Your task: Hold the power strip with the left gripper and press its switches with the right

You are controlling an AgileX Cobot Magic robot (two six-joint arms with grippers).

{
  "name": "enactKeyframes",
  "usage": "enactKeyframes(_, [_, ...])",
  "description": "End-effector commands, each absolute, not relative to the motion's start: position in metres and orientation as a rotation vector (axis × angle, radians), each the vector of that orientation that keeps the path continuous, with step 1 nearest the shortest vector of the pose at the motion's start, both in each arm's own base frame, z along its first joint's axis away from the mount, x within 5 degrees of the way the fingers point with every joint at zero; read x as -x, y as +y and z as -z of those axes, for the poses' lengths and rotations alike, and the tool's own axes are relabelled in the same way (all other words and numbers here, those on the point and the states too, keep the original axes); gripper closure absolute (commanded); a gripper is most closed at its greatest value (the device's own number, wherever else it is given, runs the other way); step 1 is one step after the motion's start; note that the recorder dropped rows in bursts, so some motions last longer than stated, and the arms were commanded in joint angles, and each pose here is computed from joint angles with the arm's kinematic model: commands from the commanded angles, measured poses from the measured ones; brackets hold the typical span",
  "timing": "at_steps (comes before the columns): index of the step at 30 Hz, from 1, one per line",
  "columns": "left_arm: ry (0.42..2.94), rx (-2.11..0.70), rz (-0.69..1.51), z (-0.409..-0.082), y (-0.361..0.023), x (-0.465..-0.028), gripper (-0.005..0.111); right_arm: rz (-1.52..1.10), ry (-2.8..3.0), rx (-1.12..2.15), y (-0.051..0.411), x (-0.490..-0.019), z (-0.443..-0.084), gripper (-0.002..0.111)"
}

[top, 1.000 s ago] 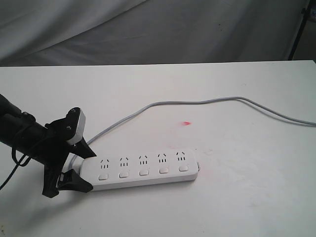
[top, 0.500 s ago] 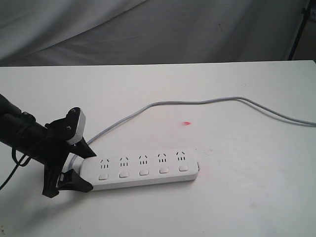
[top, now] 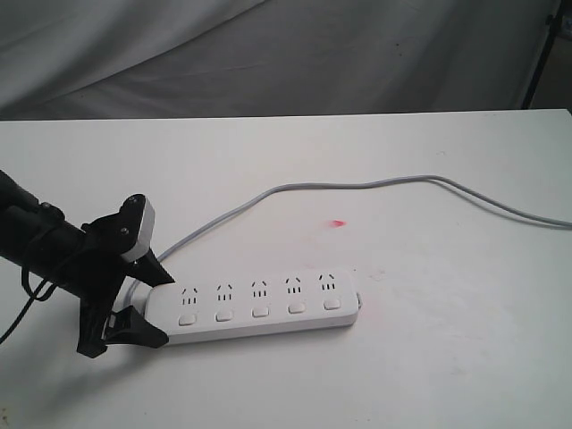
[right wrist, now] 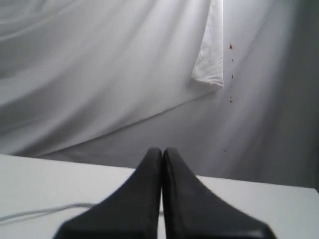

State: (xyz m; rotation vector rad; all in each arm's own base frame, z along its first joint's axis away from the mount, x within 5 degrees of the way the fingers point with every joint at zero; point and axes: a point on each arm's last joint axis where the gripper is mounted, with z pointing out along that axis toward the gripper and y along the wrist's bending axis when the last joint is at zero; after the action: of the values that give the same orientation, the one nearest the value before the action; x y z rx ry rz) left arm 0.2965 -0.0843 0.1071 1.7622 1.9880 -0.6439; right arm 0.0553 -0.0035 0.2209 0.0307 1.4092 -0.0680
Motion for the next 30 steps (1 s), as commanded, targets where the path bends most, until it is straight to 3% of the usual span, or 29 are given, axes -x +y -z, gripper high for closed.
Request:
enactKeyframes(1, [1.997,-1.754,0.586,-0.106,-0.083,-0.3,0.107,0.073,1.349,-0.034,-0.004,-0.054,-0.225,0.108])
enactKeyframes(13, [1.997,-1.754,0.586,-0.106,-0.083,-0.3,0.107,-0.044,1.046,-0.172,-0.009,-0.044,-0.25,0.108])
enactKeyframes(18, [1.997,-1.754,0.586,-0.106,-0.083,-0.3,0.107,-0.262,0.92,-0.359,-0.015,-0.039,-0.256,0.108])
enactKeyframes(27, [1.997,-1.754,0.586,-0.106,-0.083,-0.3,0.107,-0.284,1.02,-0.202,-0.001,-0.044,-0.252,0.108])
enactKeyframes(30, [1.997,-1.754,0.586,-0.106,-0.083,-0.3,0.107,-0.276,1.083,-0.22,-0.001,-0.047,-0.266,0.108])
